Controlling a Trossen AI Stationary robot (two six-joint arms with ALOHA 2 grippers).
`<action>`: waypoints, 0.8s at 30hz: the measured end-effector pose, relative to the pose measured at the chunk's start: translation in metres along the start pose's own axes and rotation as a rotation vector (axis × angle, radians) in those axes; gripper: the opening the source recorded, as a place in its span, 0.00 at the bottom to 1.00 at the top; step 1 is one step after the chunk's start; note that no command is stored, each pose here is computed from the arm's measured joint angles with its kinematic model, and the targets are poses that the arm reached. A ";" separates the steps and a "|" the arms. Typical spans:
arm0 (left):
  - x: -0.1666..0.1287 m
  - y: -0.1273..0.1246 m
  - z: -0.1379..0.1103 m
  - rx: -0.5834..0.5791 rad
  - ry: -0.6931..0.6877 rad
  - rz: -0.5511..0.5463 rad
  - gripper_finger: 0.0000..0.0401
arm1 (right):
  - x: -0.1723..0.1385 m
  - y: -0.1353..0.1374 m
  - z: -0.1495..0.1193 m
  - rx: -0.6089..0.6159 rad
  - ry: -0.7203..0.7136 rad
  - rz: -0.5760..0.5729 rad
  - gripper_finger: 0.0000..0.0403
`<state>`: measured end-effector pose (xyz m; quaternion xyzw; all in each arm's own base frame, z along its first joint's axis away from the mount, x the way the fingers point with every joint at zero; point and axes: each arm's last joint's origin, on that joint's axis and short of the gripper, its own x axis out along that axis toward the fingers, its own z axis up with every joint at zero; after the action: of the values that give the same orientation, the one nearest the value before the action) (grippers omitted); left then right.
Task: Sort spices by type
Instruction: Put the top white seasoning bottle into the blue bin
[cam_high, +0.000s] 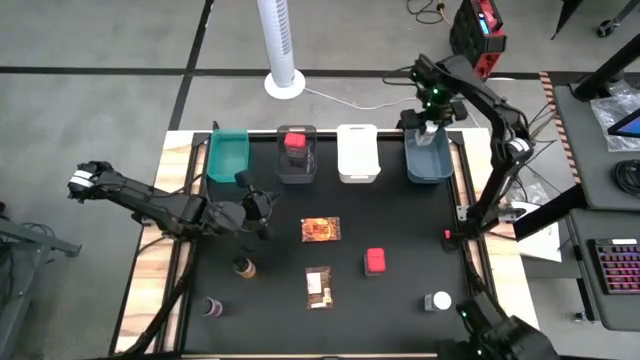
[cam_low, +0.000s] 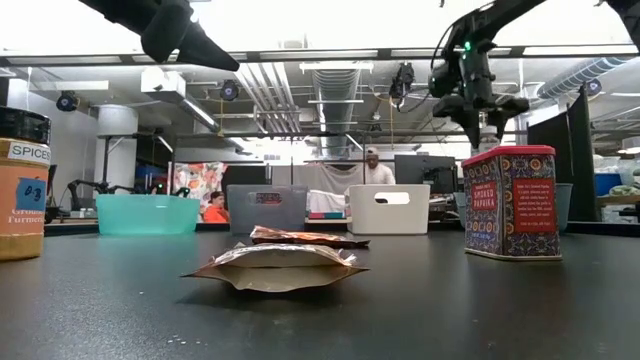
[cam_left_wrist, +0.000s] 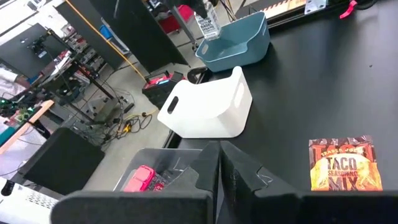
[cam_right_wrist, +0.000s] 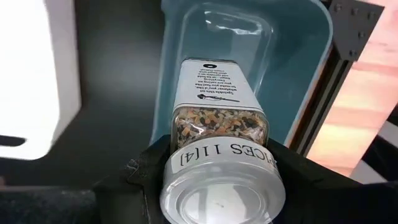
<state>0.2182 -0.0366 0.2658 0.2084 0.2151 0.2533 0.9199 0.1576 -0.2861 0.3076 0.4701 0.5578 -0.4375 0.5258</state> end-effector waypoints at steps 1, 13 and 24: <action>0.000 0.000 0.000 0.003 0.000 0.000 0.00 | 0.004 -0.001 0.004 -0.007 0.007 -0.002 0.48; 0.000 0.000 -0.002 0.021 0.017 -0.004 0.00 | 0.035 -0.005 0.033 -0.051 0.038 0.013 0.48; 0.000 -0.001 -0.003 0.010 0.019 -0.004 0.00 | 0.059 -0.013 0.027 -0.021 0.035 0.022 0.48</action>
<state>0.2171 -0.0363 0.2634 0.2101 0.2256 0.2523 0.9172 0.1493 -0.3108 0.2469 0.4783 0.5664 -0.4176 0.5254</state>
